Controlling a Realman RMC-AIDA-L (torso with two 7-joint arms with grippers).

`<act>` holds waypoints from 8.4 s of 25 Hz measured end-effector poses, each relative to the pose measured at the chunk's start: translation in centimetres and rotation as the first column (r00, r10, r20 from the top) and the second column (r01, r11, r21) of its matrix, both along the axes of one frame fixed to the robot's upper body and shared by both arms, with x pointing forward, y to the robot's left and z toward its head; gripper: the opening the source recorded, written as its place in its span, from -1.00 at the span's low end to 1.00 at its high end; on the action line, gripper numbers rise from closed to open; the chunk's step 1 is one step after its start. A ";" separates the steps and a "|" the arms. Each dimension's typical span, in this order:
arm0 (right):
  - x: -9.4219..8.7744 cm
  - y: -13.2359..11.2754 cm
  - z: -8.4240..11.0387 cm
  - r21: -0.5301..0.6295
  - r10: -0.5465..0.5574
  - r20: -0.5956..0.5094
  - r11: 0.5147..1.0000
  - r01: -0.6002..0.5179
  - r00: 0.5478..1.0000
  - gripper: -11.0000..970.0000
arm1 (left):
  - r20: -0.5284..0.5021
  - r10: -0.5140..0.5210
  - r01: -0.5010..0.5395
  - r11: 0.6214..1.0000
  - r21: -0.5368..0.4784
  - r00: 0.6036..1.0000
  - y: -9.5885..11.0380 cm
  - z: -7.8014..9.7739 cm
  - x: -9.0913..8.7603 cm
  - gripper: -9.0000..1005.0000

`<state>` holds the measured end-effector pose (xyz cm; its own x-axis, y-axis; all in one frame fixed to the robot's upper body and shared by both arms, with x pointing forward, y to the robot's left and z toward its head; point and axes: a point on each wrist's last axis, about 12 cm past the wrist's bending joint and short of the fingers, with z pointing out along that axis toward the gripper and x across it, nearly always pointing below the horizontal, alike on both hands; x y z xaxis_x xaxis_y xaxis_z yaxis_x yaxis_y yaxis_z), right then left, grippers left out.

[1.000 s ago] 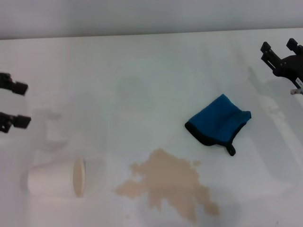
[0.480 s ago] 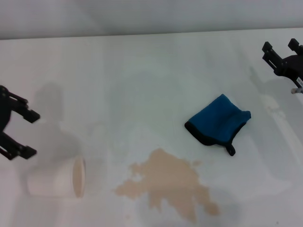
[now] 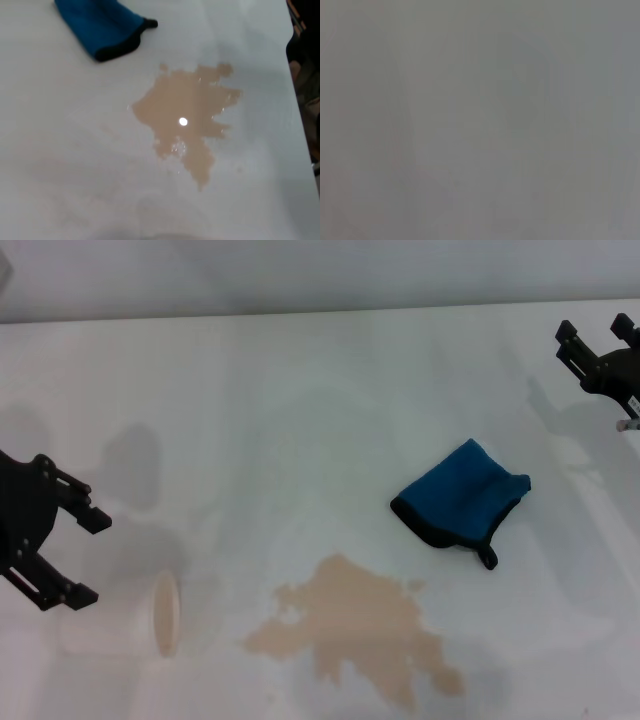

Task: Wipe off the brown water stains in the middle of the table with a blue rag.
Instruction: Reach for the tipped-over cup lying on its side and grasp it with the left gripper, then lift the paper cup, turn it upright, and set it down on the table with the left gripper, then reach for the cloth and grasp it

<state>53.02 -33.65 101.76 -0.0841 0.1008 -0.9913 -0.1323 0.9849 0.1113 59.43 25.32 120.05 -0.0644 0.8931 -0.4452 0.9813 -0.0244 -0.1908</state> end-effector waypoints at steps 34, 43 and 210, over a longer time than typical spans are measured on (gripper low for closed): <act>0.0 -0.3 0.0 0.014 -0.033 -0.002 0.999 0.033 0.999 0.67 | -0.057 -0.172 0.180 0.962 0.207 0.984 -4.6 -6.4 1.2 0.75; -0.1 -0.4 0.0 0.013 -0.034 0.000 0.999 0.034 0.999 0.67 | -0.067 -0.180 0.191 0.957 0.220 0.981 -5.0 -7.2 1.0 0.75; 5.4 5.8 17.2 -0.117 0.350 -0.832 0.649 -0.752 0.431 0.61 | -0.145 0.989 -0.530 -0.116 -0.840 0.014 1.8 -22.3 -18.7 0.78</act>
